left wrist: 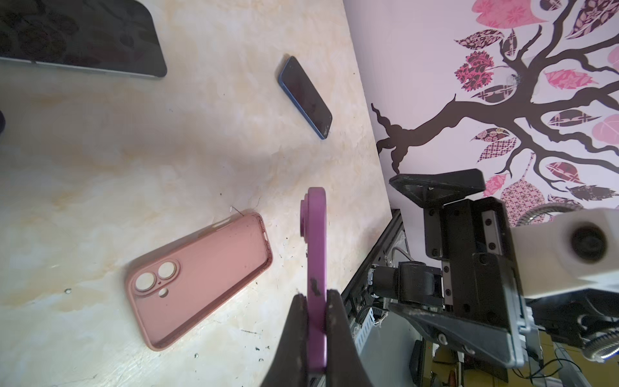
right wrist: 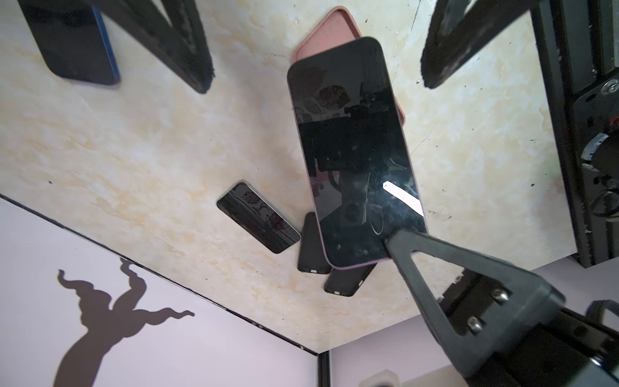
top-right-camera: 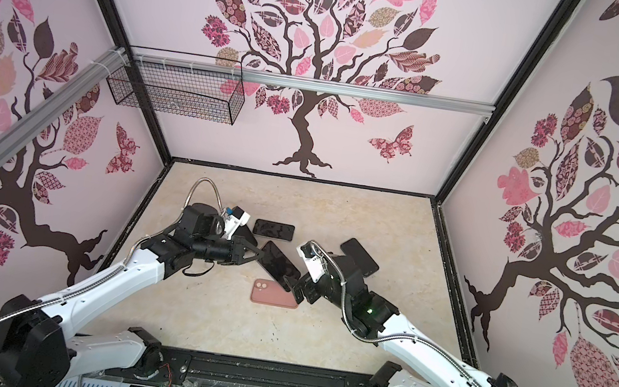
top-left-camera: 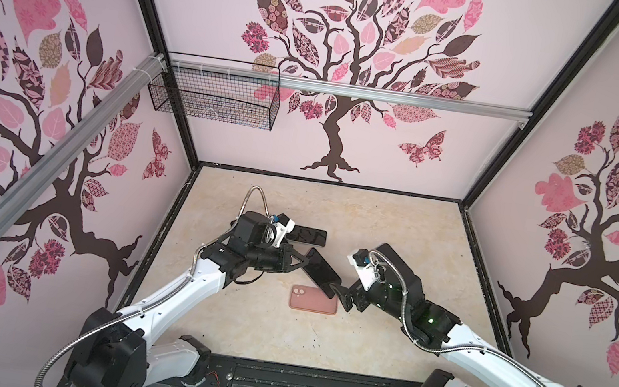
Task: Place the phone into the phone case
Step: 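Hold the phone with the left gripper while the right regrasps its far end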
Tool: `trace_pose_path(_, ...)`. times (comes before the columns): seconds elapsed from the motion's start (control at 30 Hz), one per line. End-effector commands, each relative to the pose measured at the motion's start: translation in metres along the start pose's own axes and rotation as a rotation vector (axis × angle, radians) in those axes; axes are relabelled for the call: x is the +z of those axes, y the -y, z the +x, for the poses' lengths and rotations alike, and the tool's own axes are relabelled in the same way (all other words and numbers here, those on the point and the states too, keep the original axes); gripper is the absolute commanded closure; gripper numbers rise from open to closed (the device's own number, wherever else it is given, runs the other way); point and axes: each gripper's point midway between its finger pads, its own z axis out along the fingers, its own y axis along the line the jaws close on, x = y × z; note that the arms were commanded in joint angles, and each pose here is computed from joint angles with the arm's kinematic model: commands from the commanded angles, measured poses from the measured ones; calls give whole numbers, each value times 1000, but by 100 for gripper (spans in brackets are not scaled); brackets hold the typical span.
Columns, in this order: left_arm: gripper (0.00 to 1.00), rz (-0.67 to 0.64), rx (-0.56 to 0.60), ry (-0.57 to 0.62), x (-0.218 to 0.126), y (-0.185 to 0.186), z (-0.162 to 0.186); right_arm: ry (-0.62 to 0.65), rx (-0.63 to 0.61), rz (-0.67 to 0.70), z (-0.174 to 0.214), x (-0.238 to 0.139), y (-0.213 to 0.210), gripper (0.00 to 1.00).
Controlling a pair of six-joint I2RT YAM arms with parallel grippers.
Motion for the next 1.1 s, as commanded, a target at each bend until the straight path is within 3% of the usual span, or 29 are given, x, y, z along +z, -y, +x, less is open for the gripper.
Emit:
trace_pose_path(0.0, 100, 62, 65, 96, -9, 15, -16, 129, 115, 70, -24, -18, 12, 0)
trace_pose_path(0.43, 100, 181, 125, 274, -36, 38, -26, 184, 394, 32, -22, -21, 12, 0)
trace_pose_path(0.6, 100, 305, 145, 331, -53, 55, -30, 263, 518, -56, -31, -25, 12, 1)
trace_pose_path(0.73, 100, 363, 147, 340, -60, 62, -30, 265, 629, -135, -29, -24, 18, 6)
trace_pose_path(0.9, 100, 436, 164, 358, -68, 74, -27, 342, 645, -279, -42, -35, 3, 13)
trace_pose_path(1.0, 100, 479, 175, 354, -72, 81, -25, 353, 673, -326, -49, -36, -2, 28)
trace_pose_path(1.07, 100, 511, 179, 351, -74, 86, -23, 343, 679, -355, -52, -34, -6, 33)
